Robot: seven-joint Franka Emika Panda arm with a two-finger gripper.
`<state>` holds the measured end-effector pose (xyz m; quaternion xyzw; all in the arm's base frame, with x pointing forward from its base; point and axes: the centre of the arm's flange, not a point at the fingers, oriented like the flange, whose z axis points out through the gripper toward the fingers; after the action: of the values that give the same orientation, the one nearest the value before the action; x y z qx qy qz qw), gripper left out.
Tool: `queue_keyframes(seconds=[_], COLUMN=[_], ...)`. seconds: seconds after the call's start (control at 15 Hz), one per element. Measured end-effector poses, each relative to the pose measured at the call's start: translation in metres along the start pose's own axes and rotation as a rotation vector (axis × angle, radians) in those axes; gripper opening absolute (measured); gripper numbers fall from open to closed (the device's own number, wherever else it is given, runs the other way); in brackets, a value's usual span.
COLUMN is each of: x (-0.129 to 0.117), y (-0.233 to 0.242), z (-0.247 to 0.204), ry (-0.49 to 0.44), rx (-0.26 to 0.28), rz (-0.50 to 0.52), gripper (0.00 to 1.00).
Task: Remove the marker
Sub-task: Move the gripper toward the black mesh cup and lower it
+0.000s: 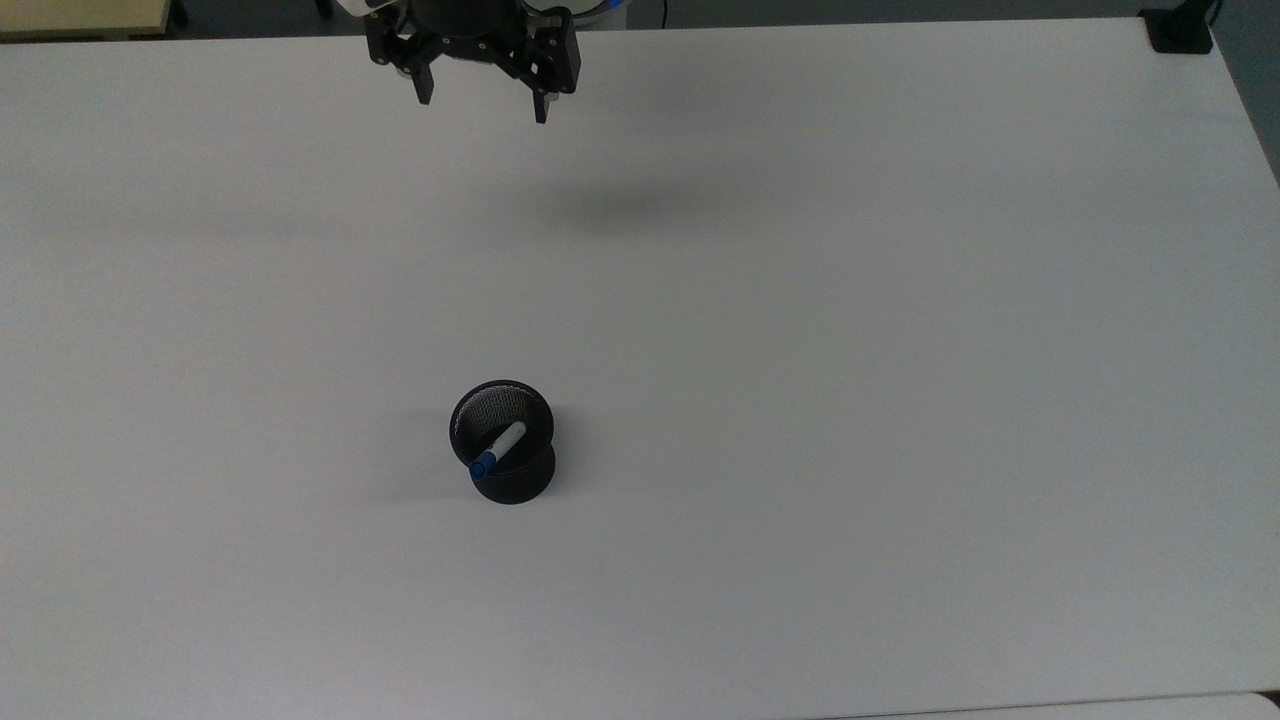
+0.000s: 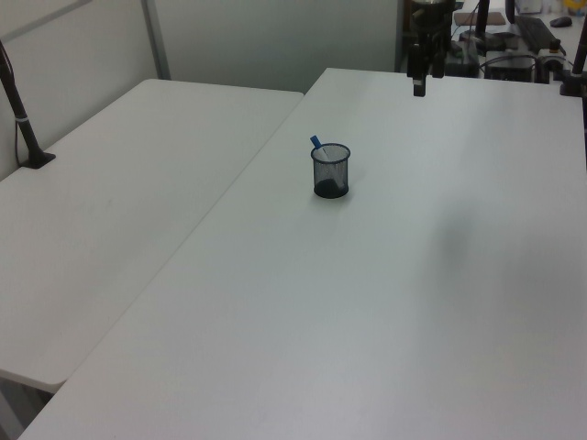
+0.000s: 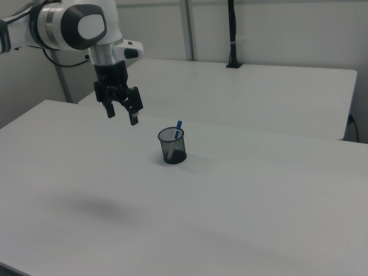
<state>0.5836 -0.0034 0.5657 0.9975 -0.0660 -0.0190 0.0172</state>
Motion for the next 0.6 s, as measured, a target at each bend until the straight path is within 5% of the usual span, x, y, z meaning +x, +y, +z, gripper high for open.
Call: queue_keyframes(seconds=[0.6], x=[0.0011], y=[0.0057], z=[0.0017], ry=[-0.003], rx=[0.000], rz=[-0.033], gripper=[1.00])
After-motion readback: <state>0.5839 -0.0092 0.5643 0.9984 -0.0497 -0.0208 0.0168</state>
